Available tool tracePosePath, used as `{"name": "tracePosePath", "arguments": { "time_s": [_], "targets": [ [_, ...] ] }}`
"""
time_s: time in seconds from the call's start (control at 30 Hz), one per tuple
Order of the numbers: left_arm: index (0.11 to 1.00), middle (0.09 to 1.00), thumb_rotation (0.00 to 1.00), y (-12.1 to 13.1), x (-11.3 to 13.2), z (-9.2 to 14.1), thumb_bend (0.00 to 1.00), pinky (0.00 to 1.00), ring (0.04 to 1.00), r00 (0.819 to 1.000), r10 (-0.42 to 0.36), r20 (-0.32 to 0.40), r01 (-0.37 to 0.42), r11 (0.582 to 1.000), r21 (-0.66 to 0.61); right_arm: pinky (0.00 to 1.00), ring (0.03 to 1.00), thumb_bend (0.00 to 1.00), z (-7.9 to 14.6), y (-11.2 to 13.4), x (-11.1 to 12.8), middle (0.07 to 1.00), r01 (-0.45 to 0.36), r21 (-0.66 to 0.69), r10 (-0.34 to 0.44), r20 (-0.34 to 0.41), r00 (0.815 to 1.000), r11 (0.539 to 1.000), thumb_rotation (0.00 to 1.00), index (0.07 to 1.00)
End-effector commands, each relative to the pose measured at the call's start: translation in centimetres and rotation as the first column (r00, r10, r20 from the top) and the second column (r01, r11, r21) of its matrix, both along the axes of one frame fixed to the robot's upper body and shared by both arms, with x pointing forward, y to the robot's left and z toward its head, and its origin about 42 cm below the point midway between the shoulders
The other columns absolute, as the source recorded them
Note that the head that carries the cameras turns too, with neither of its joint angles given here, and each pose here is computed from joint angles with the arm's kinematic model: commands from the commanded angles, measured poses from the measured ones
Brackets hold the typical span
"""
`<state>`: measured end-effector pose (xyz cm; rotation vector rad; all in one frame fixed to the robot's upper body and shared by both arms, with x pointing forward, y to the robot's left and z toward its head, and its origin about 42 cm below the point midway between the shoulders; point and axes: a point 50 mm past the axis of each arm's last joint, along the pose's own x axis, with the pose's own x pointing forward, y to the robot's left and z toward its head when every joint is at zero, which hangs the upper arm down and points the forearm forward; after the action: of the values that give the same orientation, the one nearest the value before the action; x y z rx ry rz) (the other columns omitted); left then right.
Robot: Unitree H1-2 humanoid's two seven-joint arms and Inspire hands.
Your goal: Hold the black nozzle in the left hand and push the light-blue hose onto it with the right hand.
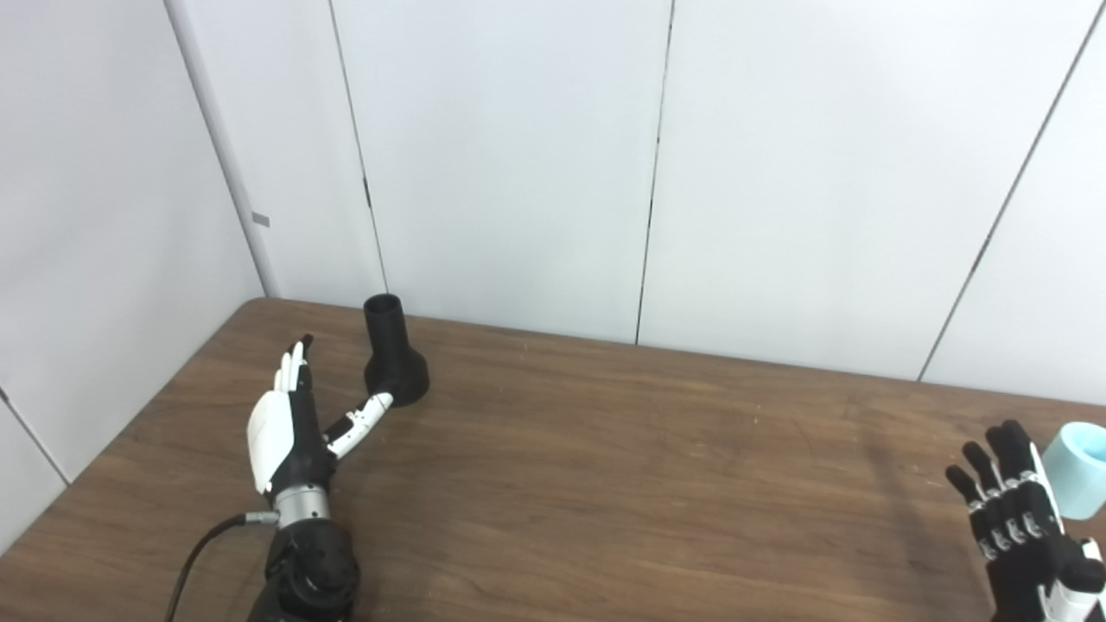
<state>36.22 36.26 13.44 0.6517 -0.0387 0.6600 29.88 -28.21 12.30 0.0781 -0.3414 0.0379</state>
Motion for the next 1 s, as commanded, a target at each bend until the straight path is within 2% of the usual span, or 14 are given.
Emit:
{"name": "tracePosePath", "arguments": {
  "time_s": [0.0, 0.33, 0.7, 0.97],
  "targets": [
    [0.901, 1.0, 0.55, 0.2, 1.0, 0.6, 0.71, 1.0, 0.992, 1.0, -0.011, 0.002, 0.011, 0.999, 0.032, 0.93, 0.98, 0.77, -5.1, 0.0, -3.3, 1.0, 0.025, 0.024, -0.02, -0.177, 0.984, 0.999, 1.0, 1.0],
    [0.878, 1.0, 0.54, 0.5, 1.8, 0.6, 0.74, 1.0, 0.993, 0.999, -0.024, -0.043, 0.026, 0.998, 0.057, 0.92, 0.978, 0.77, -4.9, 0.1, -3.4, 1.0, 0.022, 0.015, -0.019, -0.171, 0.985, 1.0, 1.0, 1.0],
    [0.86, 0.995, 0.55, -0.7, 2.7, 1.0, 0.75, 1.0, 0.992, 0.996, -0.073, -0.058, 0.077, 0.994, 0.074, 0.92, 0.978, 0.76, -4.8, 0.4, -3.4, 1.0, 0.022, 0.011, -0.019, -0.173, 0.985, 1.0, 1.0, 1.0],
    [0.836, 0.992, 0.56, 0.0, 3.7, 1.6, 0.76, 1.0, 0.973, 0.994, -0.09, -0.06, 0.095, 0.993, 0.076, 0.91, 0.975, 0.75, -4.6, 0.5, -3.6, 1.0, 0.019, 0.017, -0.015, -0.173, 0.985, 1.0, 1.0, 1.0]
  ]
}}
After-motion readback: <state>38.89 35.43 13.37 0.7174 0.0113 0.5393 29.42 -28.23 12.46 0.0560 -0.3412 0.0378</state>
